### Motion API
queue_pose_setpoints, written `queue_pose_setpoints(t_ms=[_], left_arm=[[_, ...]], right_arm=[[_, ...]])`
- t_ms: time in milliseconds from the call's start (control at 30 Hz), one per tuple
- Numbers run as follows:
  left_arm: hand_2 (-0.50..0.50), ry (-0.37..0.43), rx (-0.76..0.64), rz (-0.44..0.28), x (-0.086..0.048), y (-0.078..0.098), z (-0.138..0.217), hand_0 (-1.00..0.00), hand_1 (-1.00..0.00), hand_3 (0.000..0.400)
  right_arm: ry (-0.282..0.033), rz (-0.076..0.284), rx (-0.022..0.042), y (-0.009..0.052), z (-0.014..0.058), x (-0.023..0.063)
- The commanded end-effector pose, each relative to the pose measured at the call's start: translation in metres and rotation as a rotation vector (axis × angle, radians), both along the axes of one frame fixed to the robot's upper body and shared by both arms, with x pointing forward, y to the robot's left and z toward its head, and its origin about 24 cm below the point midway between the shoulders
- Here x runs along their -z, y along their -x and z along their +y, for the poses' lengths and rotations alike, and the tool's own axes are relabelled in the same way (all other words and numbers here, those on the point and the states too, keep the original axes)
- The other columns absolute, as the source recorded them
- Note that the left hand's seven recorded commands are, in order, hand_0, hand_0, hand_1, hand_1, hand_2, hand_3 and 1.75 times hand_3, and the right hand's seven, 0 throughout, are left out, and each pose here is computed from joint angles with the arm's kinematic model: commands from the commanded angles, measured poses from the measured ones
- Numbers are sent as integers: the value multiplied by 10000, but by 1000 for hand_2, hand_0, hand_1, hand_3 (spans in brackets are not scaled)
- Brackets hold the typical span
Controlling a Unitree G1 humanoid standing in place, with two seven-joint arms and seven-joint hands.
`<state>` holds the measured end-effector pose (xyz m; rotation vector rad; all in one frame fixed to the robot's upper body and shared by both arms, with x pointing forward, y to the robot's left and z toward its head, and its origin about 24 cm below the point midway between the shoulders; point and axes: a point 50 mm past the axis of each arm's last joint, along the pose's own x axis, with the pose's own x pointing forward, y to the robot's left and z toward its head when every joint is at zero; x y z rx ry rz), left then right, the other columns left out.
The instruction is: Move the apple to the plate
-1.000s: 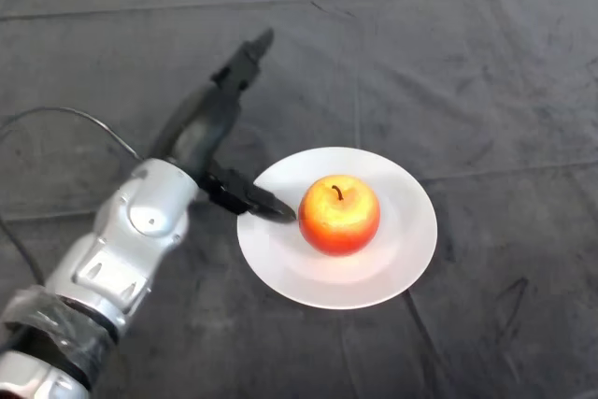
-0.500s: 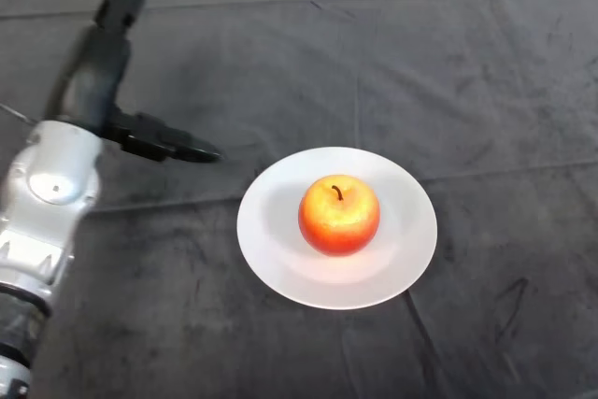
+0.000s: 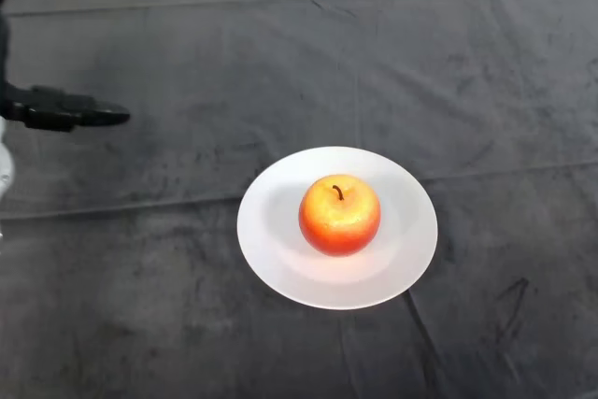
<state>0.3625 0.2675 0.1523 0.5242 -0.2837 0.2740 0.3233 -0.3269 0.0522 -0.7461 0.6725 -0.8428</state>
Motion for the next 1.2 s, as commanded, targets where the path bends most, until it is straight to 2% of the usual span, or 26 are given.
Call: queue_pose_setpoints(t_ms=[33,433,800,1200], left_arm=[[0,-192,-707,-1009,-334,10,246,0,0,0],[0,522,-2402,-1425,-455,199,811,0,0,0],[0,1203,-3736,-1815,-488,408,1190,0,0,0],[0,1797,-4901,-1965,-414,614,1457,0,0,0]], right_arm=[[-16,568,236,108,-59,118],[-9,580,254,106,-59,117],[-3,589,269,105,-59,116],[3,596,283,103,-58,116]])
